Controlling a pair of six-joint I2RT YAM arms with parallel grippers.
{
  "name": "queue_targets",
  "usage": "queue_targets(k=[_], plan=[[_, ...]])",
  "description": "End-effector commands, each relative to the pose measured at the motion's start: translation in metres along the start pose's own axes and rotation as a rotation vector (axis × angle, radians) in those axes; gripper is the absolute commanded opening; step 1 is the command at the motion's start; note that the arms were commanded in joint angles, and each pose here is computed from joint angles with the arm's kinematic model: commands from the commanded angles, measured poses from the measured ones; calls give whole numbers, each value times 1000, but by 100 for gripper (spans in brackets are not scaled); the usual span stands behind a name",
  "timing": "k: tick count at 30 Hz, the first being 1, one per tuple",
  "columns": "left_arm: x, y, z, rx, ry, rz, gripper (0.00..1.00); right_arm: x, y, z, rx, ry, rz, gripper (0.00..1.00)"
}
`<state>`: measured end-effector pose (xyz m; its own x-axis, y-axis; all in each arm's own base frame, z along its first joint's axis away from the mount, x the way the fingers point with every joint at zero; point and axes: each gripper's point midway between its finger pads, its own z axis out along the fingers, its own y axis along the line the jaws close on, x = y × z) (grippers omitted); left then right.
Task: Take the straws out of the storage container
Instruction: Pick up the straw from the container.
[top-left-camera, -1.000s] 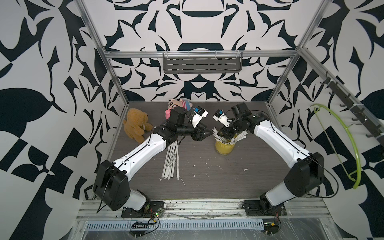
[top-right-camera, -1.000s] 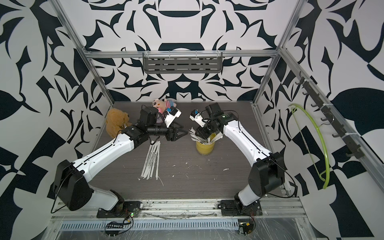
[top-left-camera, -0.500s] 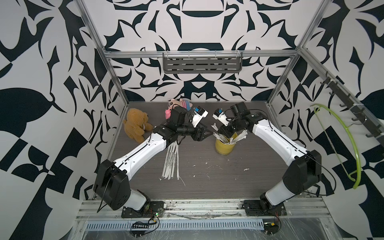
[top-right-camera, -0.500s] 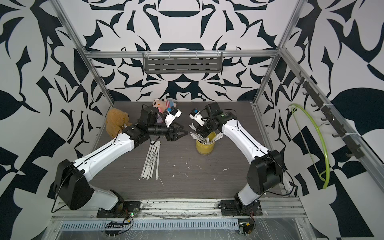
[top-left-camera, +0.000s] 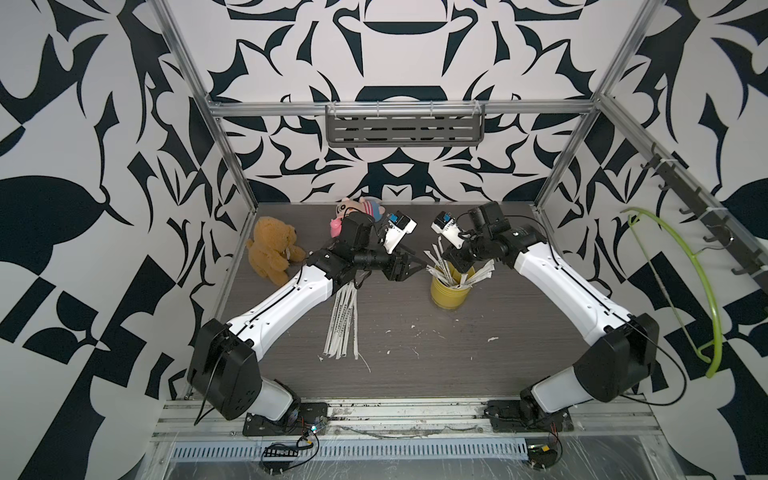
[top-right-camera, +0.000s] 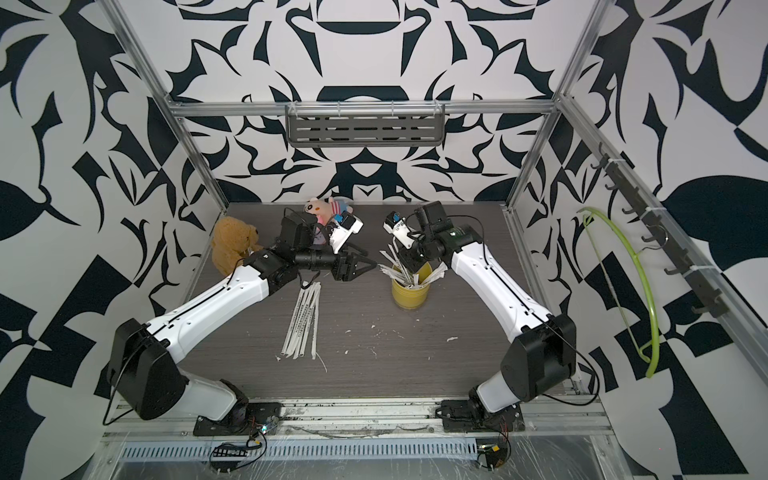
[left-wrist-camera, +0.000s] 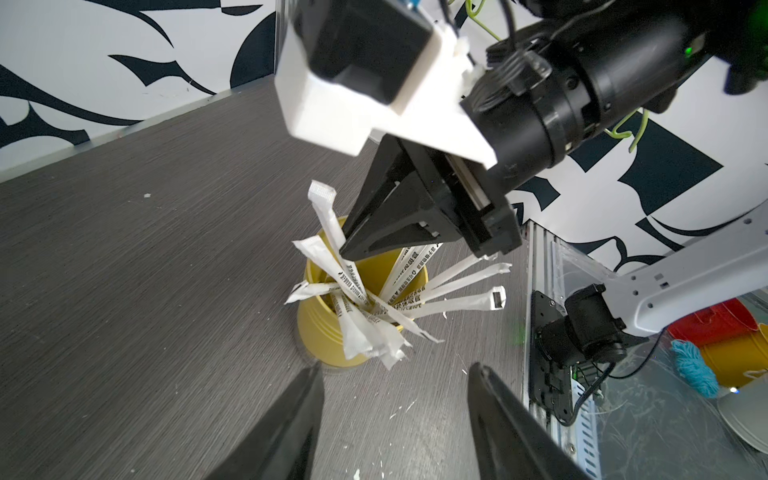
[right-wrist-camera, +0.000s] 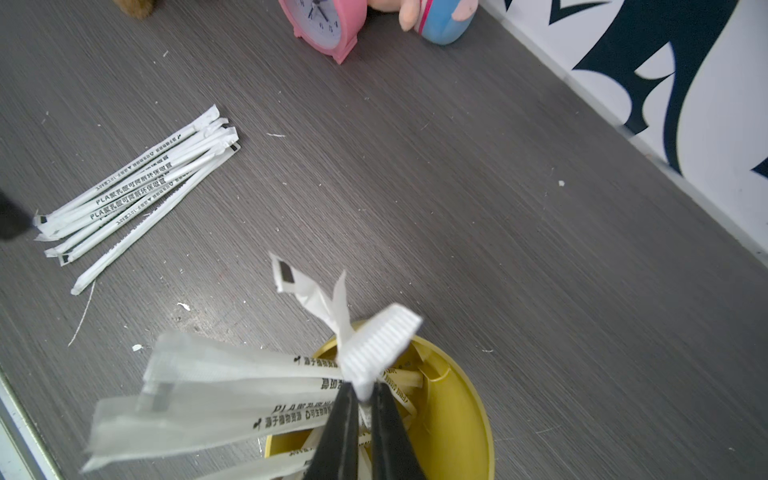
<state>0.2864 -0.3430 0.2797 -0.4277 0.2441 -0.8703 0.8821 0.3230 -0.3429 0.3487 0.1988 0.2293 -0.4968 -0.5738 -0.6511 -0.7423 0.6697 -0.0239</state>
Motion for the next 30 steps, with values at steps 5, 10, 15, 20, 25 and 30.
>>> queue_targets(k=[5,10,15,20,25,30], plan=[[-15,-4,11,37,-28,1,61,-20,-9,-26,71,-93,3,6],[-24,-8,16,44,-50,12,61,-30,-17,-47,133,-142,35,0],[-40,-10,19,42,-87,16,61,-50,-16,-81,168,-253,64,0],[-54,-12,21,34,-113,10,61,-61,-15,-112,203,-321,104,0],[-66,-17,14,20,-146,18,61,-65,-15,-145,251,-384,151,0],[-69,-22,1,-2,-157,30,61,-76,-5,-179,231,-463,192,0]])
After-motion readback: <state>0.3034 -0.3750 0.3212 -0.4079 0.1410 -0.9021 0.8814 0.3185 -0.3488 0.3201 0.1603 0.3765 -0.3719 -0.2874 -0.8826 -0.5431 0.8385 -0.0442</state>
